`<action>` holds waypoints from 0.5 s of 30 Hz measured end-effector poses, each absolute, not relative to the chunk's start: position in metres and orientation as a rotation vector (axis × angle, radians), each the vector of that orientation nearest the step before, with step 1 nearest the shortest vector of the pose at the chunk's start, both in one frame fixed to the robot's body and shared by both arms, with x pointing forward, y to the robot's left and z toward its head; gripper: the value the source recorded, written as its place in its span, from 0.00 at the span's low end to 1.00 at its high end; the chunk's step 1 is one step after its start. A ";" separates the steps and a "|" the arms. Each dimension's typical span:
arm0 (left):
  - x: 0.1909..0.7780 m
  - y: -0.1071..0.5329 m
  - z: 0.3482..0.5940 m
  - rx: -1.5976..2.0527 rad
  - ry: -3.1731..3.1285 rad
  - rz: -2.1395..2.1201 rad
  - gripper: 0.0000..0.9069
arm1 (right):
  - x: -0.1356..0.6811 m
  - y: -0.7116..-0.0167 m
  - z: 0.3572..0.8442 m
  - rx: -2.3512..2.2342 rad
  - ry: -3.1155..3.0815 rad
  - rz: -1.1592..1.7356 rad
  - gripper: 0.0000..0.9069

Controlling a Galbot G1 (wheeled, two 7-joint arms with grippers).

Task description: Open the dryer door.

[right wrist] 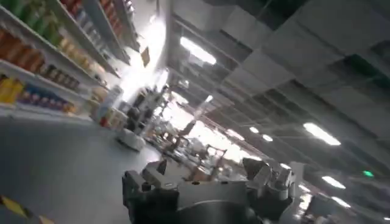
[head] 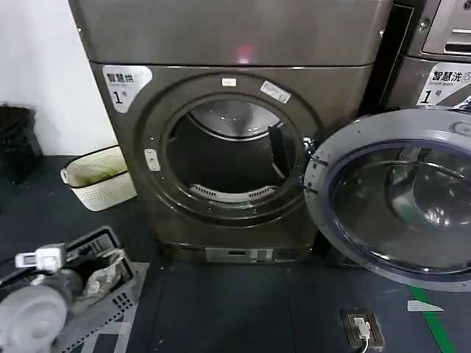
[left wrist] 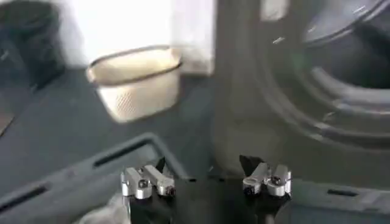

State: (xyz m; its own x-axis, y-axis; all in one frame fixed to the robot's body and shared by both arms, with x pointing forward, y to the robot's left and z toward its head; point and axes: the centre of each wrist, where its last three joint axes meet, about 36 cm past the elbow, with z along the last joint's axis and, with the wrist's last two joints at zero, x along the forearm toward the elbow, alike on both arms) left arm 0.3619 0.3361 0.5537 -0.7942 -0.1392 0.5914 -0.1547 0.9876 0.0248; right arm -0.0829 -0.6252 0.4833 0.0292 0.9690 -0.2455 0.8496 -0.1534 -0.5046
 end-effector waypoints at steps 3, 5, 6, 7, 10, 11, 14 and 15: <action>0.363 0.356 0.555 0.273 -2.394 0.099 1.00 | -0.077 -0.623 0.480 -2.059 -1.965 0.774 1.00; 0.363 0.368 0.557 0.301 -2.331 0.138 1.00 | -0.075 -0.622 0.478 -2.043 -2.011 0.765 1.00; 0.364 0.375 0.558 0.315 -2.297 0.155 1.00 | -0.075 -0.621 0.476 -2.040 -2.034 0.772 1.00; 0.365 0.381 0.560 0.326 -2.272 0.171 1.00 | -0.075 -0.621 0.475 -2.039 -2.052 0.786 1.00; 0.367 0.395 0.563 0.341 -2.213 0.207 1.00 | -0.075 -0.621 0.471 -2.039 -2.077 0.798 1.00; 0.369 0.399 0.564 0.347 -2.198 0.218 1.00 | -0.076 -0.621 0.470 -2.040 -2.085 0.801 1.00; 0.374 0.413 0.565 0.362 -2.154 0.270 1.00 | -0.079 -0.621 0.466 -2.034 -2.096 0.806 1.00; 0.376 0.418 0.566 0.372 -2.139 0.292 1.00 | -0.080 -0.621 0.464 -2.028 -2.103 0.815 1.00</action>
